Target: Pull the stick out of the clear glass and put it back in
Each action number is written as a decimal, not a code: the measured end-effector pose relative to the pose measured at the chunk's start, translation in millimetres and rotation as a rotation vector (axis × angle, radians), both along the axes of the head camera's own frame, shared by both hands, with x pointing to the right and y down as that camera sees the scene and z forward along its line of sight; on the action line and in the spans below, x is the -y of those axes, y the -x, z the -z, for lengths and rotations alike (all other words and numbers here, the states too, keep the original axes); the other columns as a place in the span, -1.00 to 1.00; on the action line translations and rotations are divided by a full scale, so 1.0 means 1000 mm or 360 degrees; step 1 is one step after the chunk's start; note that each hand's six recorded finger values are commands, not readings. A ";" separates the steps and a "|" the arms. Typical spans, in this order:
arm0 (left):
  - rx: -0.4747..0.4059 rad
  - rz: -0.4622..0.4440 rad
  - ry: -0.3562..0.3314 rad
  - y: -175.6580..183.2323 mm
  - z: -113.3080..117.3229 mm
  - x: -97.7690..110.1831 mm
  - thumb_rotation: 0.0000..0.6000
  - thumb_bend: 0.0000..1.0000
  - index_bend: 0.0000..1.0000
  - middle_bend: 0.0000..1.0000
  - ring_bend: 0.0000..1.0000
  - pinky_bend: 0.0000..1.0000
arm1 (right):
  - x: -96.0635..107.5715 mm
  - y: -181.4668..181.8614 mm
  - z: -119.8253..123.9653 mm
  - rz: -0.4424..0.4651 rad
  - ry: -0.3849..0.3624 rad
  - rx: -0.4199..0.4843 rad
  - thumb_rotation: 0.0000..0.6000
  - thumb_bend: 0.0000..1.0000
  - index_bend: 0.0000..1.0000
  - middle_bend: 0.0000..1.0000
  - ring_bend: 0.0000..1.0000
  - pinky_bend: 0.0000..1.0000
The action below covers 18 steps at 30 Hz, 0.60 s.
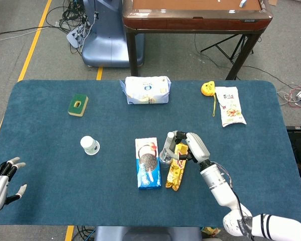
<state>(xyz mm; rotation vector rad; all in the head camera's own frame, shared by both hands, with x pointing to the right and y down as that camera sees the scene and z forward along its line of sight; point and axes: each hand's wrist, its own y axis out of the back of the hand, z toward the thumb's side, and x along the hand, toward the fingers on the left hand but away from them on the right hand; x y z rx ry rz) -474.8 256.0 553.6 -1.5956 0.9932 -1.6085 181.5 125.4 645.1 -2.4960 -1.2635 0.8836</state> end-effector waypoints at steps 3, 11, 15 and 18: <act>0.0002 -0.0001 0.0001 0.000 0.000 0.000 1.00 -0.35 -0.50 -0.69 -0.70 -0.28 | -0.002 0.001 -0.005 0.0018 0.0015 -0.0023 1.00 0.08 0.70 0.17 -0.14 -0.10; 0.0000 -0.0002 0.0001 0.000 0.000 0.000 1.00 -0.35 -0.50 -0.69 -0.70 -0.28 | -0.009 0.006 -0.017 0.0076 0.0034 -0.0086 1.00 0.07 0.70 0.11 -0.20 -0.10; -0.0003 -0.0002 -0.0001 0.000 0.001 0.000 1.00 -0.35 -0.50 -0.68 -0.70 -0.28 | -0.012 0.008 -0.023 0.0109 0.0024 -0.0124 1.00 0.08 0.70 0.08 -0.23 -0.10; -0.0004 -0.0003 -0.0002 0.000 0.001 0.000 1.00 -0.35 -0.50 -0.68 -0.70 -0.28 | -0.013 0.010 -0.025 0.0129 0.0011 -0.0147 1.00 0.08 0.70 0.07 -0.25 -0.10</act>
